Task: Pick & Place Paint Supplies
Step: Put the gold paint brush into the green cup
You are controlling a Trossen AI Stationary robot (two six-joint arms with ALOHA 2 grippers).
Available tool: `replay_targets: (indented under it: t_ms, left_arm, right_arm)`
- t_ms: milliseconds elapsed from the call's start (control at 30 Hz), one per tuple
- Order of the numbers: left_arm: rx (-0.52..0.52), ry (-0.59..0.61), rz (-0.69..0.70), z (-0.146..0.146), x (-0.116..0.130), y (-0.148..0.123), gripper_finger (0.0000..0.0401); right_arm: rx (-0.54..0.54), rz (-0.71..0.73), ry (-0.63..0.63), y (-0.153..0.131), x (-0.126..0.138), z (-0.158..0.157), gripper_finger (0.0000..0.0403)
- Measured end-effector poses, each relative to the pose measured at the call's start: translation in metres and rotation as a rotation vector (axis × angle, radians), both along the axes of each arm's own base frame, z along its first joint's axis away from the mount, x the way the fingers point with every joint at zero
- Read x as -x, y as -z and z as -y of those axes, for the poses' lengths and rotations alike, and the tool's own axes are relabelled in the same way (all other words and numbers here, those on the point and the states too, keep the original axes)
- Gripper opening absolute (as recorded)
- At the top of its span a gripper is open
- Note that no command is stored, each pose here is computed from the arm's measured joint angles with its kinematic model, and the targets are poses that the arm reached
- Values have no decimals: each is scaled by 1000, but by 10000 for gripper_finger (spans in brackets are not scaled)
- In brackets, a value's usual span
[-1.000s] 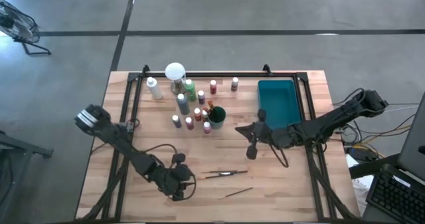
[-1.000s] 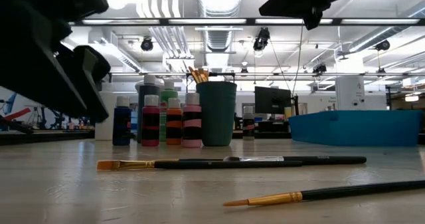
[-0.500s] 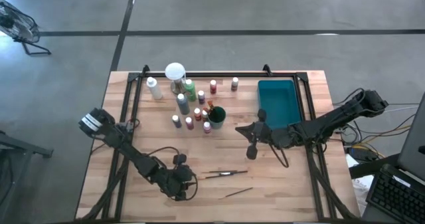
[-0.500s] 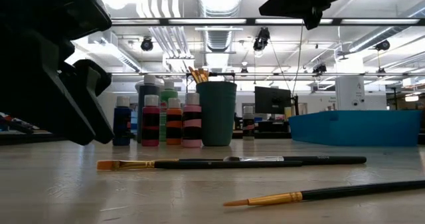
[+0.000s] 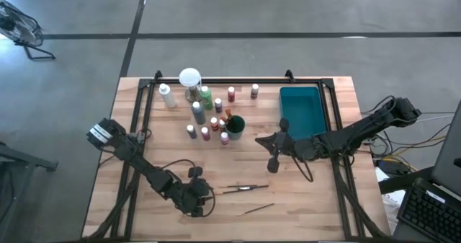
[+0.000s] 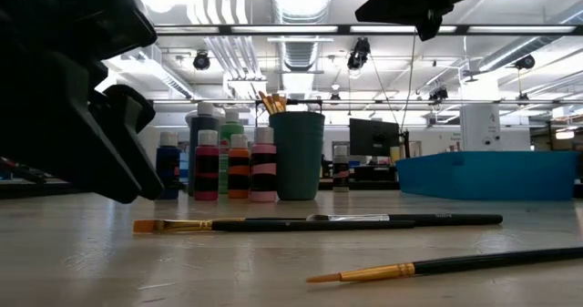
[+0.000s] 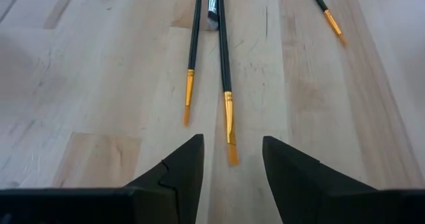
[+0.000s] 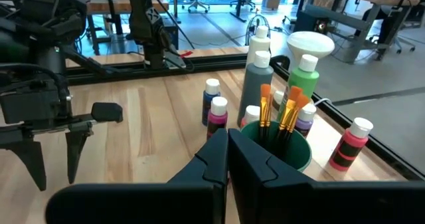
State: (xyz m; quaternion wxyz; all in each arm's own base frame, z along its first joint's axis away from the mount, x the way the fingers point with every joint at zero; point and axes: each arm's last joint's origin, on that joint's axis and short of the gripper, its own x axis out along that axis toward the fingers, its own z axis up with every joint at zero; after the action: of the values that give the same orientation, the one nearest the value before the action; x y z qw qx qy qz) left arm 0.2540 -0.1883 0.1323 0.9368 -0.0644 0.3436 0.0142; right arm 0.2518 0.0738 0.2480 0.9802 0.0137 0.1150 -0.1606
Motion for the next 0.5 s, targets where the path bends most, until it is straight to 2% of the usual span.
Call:
replay_targets:
  t_ms: [500]
  left_arm:
    - [7,9,-14,2,-5,21,160]
  right_arm:
    - [0,0,-1,0,0,0,8]
